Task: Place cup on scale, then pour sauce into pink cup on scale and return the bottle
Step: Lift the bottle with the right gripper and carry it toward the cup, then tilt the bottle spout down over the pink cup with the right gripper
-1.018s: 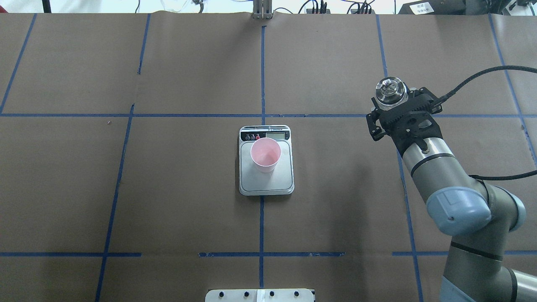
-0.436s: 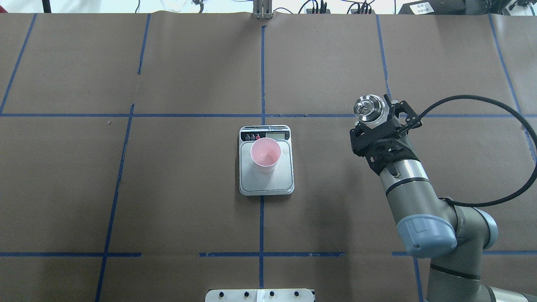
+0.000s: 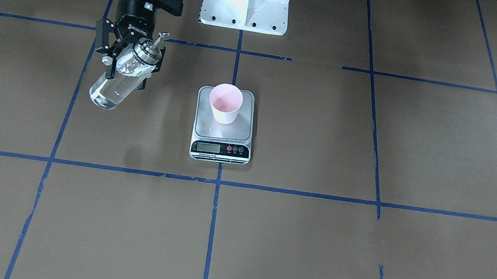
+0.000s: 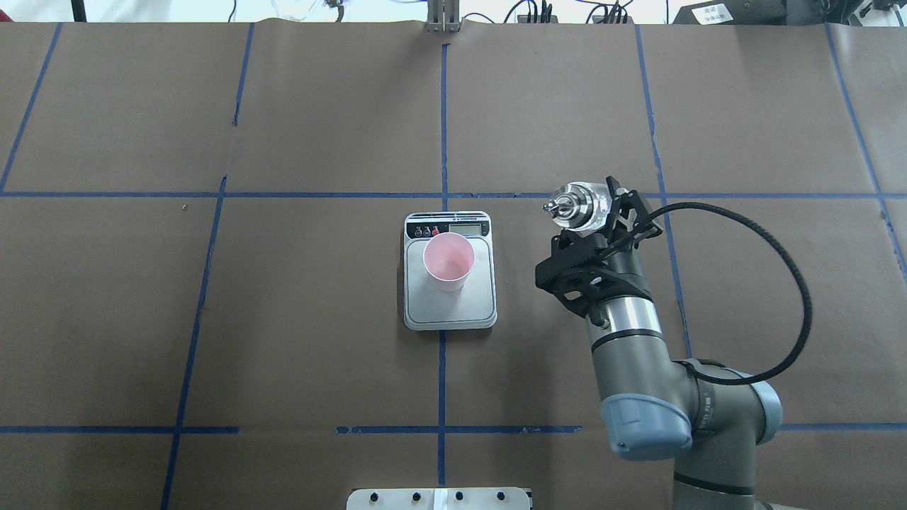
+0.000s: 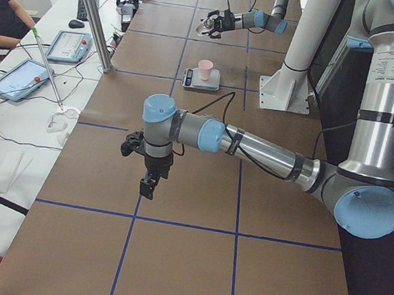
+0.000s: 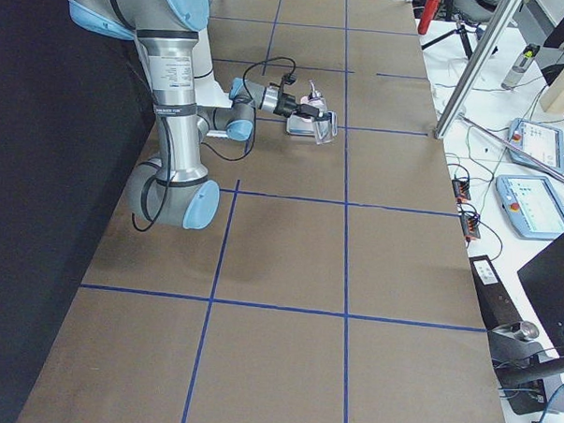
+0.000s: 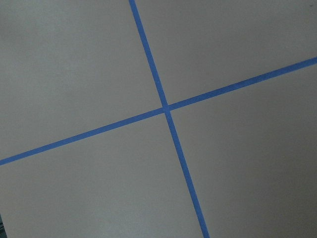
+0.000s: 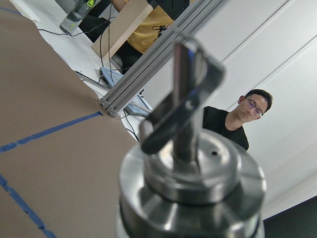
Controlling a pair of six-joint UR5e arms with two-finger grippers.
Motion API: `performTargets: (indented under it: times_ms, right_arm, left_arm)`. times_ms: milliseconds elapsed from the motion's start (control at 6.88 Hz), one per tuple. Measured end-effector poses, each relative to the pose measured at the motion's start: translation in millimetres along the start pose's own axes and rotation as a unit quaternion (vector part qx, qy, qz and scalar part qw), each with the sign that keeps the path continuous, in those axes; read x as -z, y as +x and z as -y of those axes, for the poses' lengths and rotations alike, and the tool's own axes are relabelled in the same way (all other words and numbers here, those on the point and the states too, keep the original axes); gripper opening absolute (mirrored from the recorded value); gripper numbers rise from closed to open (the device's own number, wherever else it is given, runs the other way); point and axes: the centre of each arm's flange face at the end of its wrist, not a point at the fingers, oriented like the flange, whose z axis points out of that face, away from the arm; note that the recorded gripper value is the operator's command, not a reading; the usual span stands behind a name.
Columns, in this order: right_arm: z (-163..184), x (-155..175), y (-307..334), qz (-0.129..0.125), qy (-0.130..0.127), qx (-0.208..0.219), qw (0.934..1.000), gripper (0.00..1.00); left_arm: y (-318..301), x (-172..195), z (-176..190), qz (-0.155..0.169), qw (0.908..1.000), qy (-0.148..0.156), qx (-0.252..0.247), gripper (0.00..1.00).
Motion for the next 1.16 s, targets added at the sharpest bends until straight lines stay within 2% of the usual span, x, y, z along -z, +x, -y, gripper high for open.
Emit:
performTargets:
  times_ms: [145,436,873,1164]
  right_arm:
    - [1.2,-1.0,-10.6,-0.006,-0.002,0.021,0.9998,0.00]
    - [9.6,-3.6,-18.0,-0.022,-0.005,0.094,0.9953,0.00]
    - [43.8,-8.6,-31.7,-0.053,-0.023,0.175,0.9829,0.00]
    - [37.3,-18.9,-46.2,-0.083,-0.030,0.221,0.9713,0.00]
  left_arm:
    - [-17.6,-10.8,-5.2,-0.001,1.0000,-0.008,0.001,1.00]
    - [-53.7,-26.1,-16.6,0.000,0.9992,-0.009,-0.038,1.00]
    - [-64.7,-28.1,-21.9,0.001,0.9985,-0.007,-0.054,1.00]
    - [-66.2,-27.8,-22.7,0.002,0.9985,-0.007,-0.053,1.00]
